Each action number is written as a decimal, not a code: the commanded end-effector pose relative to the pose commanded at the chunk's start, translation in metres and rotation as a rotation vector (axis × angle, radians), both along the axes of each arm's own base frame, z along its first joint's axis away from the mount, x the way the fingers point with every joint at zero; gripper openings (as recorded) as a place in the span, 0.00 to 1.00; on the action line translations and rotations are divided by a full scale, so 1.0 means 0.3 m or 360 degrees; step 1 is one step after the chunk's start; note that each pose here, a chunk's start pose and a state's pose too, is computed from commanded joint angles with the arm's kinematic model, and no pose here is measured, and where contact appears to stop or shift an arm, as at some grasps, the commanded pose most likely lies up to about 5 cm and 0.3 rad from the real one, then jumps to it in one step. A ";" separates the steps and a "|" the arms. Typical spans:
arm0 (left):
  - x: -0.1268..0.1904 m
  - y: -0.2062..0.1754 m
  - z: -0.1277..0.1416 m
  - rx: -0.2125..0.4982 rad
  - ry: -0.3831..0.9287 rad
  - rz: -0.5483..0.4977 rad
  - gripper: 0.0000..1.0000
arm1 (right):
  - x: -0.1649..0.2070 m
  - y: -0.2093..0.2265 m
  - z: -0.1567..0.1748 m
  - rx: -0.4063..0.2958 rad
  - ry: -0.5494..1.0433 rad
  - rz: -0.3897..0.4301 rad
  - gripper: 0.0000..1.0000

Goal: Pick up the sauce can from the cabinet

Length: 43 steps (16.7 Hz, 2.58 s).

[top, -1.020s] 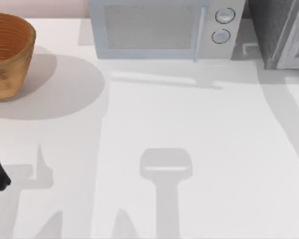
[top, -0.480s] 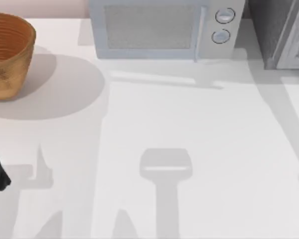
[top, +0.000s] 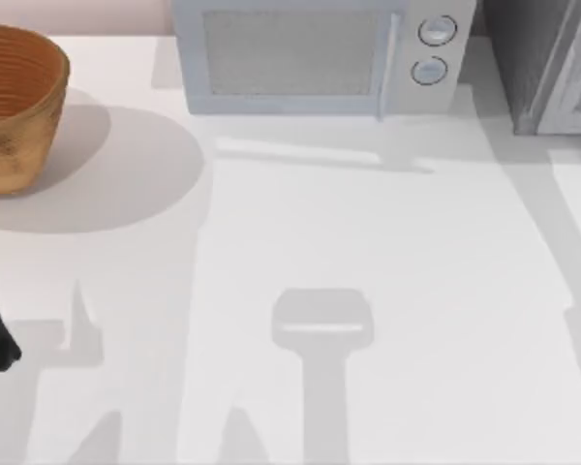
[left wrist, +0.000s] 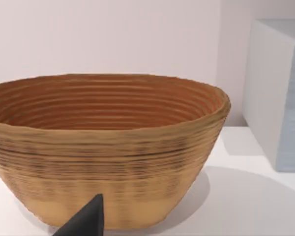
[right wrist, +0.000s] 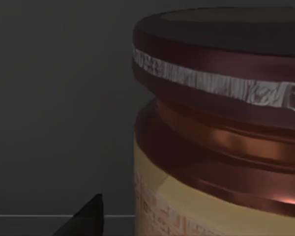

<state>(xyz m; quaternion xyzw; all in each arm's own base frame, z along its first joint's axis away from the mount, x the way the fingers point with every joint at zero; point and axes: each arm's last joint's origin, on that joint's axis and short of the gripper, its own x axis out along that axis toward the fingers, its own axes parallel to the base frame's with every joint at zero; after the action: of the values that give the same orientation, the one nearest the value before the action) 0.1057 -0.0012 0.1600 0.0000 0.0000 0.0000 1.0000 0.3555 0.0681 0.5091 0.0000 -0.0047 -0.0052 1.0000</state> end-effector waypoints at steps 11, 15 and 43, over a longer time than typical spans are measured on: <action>0.000 0.000 0.000 0.0000 0.0000 0.0000 1.00 | 0.082 -0.003 -0.006 0.0000 0.0000 0.0000 0.77; 0.000 0.000 0.000 0.0000 0.0000 0.0000 1.00 | 0.082 -0.003 -0.006 0.0000 0.0000 0.0000 0.47; 0.000 0.000 0.000 0.0000 0.0000 0.0000 1.00 | -0.519 0.005 0.194 0.0003 0.0000 0.0004 0.00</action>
<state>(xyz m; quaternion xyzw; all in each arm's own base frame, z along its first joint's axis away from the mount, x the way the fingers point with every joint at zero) 0.1057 -0.0012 0.1600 0.0000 0.0000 0.0000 1.0000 0.1998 0.0697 0.5674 0.0009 -0.0048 -0.0039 1.0000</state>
